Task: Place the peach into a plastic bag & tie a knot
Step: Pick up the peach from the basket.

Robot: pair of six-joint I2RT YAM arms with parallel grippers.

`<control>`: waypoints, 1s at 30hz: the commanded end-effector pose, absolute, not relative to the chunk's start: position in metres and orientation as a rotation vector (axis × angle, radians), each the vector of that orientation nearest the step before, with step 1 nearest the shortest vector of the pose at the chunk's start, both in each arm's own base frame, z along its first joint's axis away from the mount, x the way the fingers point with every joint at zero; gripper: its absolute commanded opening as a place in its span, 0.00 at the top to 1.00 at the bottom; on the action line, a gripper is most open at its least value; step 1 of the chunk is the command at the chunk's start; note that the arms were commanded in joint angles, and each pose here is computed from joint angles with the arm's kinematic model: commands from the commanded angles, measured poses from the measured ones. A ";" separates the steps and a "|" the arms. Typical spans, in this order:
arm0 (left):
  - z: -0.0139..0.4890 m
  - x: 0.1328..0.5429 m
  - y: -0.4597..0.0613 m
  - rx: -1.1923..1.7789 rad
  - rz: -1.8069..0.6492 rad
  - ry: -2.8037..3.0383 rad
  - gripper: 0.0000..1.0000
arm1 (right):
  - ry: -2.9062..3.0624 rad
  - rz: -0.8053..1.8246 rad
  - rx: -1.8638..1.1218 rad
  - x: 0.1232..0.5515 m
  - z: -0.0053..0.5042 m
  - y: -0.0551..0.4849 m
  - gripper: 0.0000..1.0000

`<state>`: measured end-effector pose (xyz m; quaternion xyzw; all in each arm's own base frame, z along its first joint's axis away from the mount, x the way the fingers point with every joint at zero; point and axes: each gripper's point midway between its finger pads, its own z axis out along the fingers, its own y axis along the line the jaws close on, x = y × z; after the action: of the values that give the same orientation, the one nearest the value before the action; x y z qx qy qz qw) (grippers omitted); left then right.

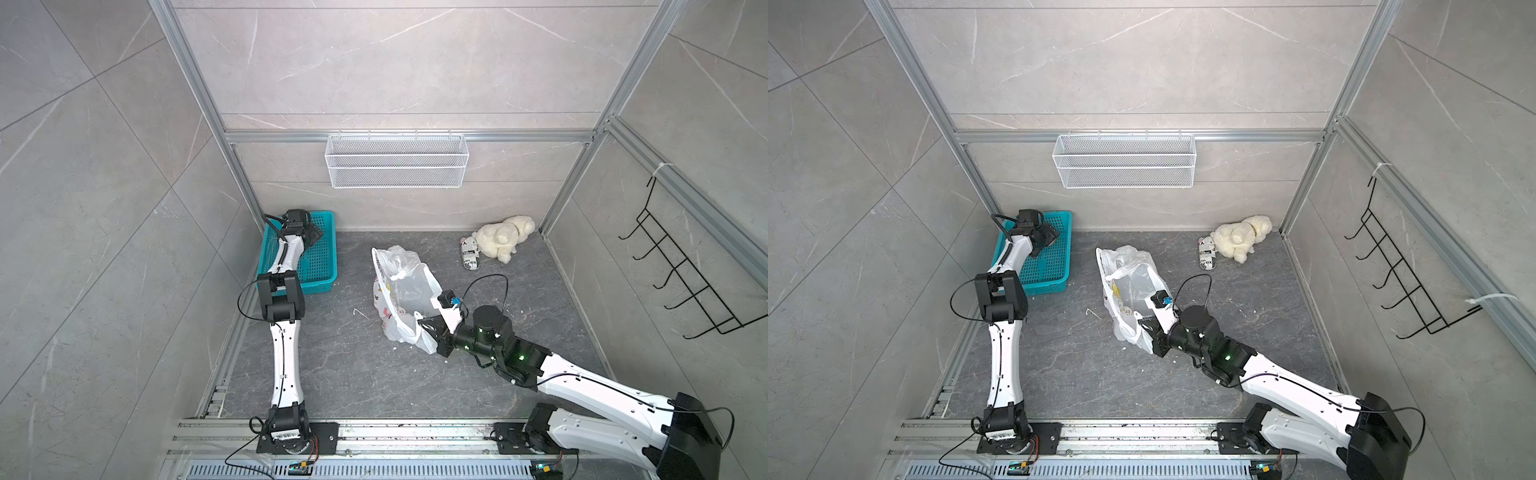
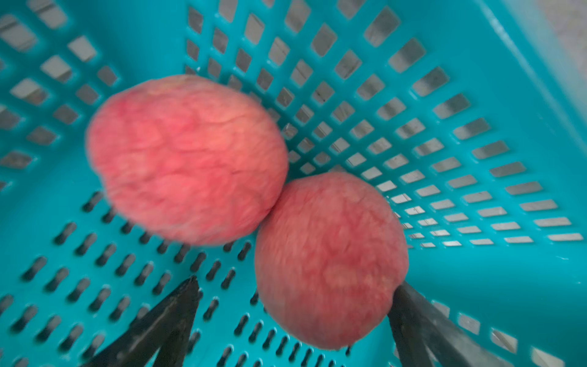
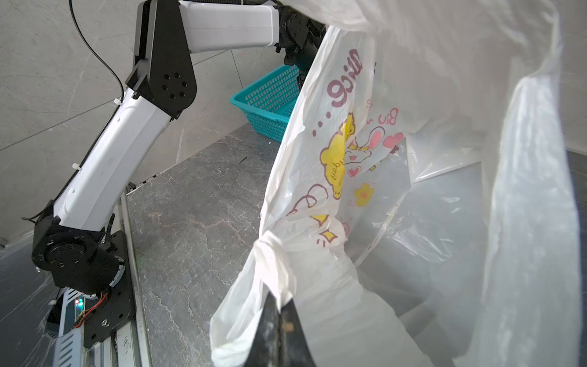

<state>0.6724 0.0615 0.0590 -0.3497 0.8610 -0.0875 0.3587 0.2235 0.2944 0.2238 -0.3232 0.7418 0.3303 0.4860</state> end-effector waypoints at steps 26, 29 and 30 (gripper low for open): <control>0.147 0.690 0.019 -0.748 -0.585 2.002 0.57 | 1.763 0.789 -0.802 0.221 0.231 0.296 1.00; 0.183 0.674 -0.008 -0.681 -0.647 2.000 0.59 | 1.757 0.790 -0.795 0.221 0.232 0.295 1.00; 0.192 0.668 -0.015 -0.669 -0.661 2.000 0.59 | 1.760 0.788 -0.792 0.221 0.231 0.295 1.00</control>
<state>0.6696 0.0236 0.0825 -0.3168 0.8445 -0.1932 0.3862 0.2214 0.2960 0.2245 -0.3280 0.7389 0.3287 0.4882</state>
